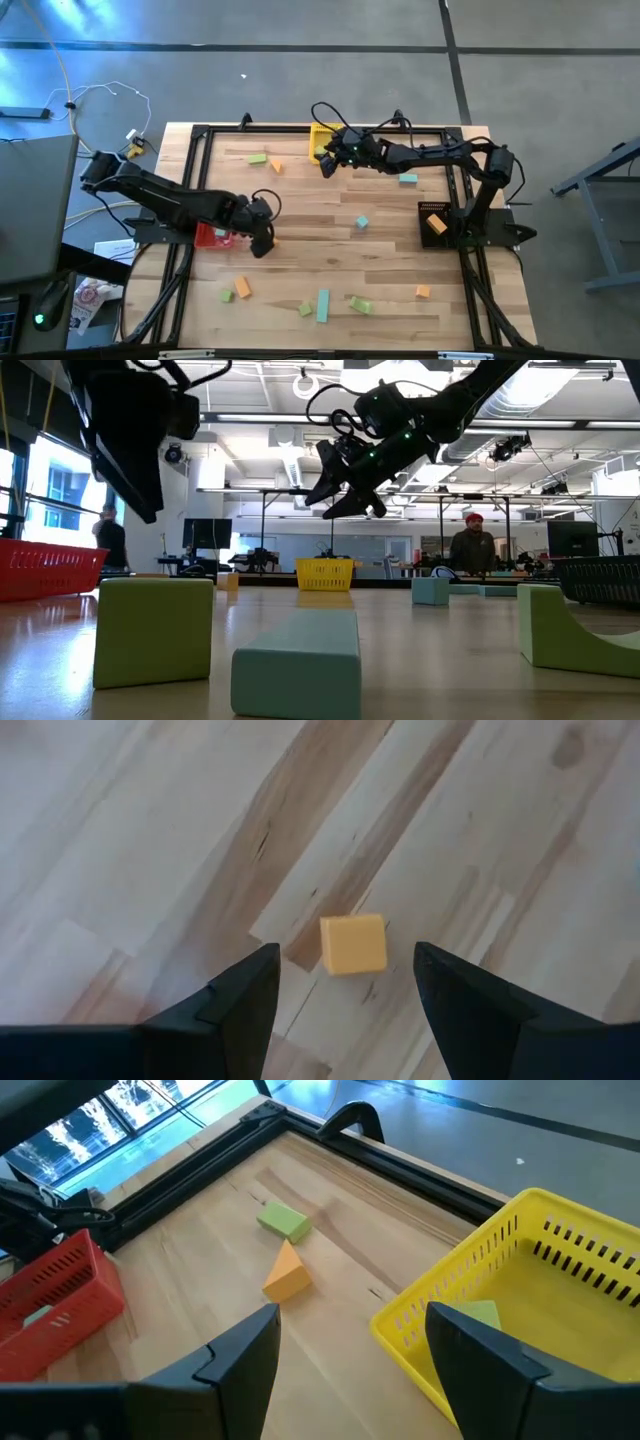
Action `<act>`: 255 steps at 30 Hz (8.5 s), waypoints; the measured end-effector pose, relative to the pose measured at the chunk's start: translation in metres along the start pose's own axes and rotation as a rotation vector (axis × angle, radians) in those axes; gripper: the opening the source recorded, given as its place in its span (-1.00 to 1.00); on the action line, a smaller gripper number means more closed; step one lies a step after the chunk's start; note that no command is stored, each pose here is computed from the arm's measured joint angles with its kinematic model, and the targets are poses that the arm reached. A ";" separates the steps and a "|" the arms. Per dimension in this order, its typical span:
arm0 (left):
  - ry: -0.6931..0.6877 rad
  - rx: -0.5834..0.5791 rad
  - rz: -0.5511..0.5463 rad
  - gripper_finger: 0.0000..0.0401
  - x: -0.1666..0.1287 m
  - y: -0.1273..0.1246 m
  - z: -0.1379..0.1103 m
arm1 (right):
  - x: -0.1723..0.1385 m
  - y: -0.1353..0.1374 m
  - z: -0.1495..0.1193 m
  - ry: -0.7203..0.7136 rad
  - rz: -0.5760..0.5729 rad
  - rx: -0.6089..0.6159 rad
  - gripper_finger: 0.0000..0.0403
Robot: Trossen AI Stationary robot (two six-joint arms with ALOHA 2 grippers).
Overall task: Sort & place blocks by color
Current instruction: Put the orange block into the black bin, then put the blue block into the red bin
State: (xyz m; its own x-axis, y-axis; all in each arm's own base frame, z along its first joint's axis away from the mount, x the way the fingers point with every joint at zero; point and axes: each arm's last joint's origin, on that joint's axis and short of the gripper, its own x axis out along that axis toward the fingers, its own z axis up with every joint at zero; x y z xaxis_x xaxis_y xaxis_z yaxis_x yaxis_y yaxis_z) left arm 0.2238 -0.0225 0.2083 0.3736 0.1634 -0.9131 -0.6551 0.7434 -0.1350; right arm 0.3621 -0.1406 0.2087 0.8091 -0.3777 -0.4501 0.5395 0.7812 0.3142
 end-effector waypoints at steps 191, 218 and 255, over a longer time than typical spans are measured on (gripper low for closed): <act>-0.522 0.312 -0.152 0.11 -0.047 0.077 0.085 | -0.085 0.132 -0.077 -0.084 -0.419 -0.341 -0.49; -0.476 0.319 -0.136 0.11 -0.044 0.079 0.081 | -0.178 0.094 -0.145 0.477 -1.018 0.057 -0.48; -0.369 0.384 -0.159 0.11 -0.041 0.066 0.066 | -0.206 0.100 -0.158 0.717 -1.203 0.190 0.04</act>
State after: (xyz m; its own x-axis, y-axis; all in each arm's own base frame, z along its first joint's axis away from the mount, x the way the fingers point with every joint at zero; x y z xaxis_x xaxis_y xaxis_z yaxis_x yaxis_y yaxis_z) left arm 0.2085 0.0630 0.2618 0.6986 0.1950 -0.6884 -0.3113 0.9492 -0.0469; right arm 0.2121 0.0935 0.2011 -0.4221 -0.3799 -0.8231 0.8747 0.0677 -0.4799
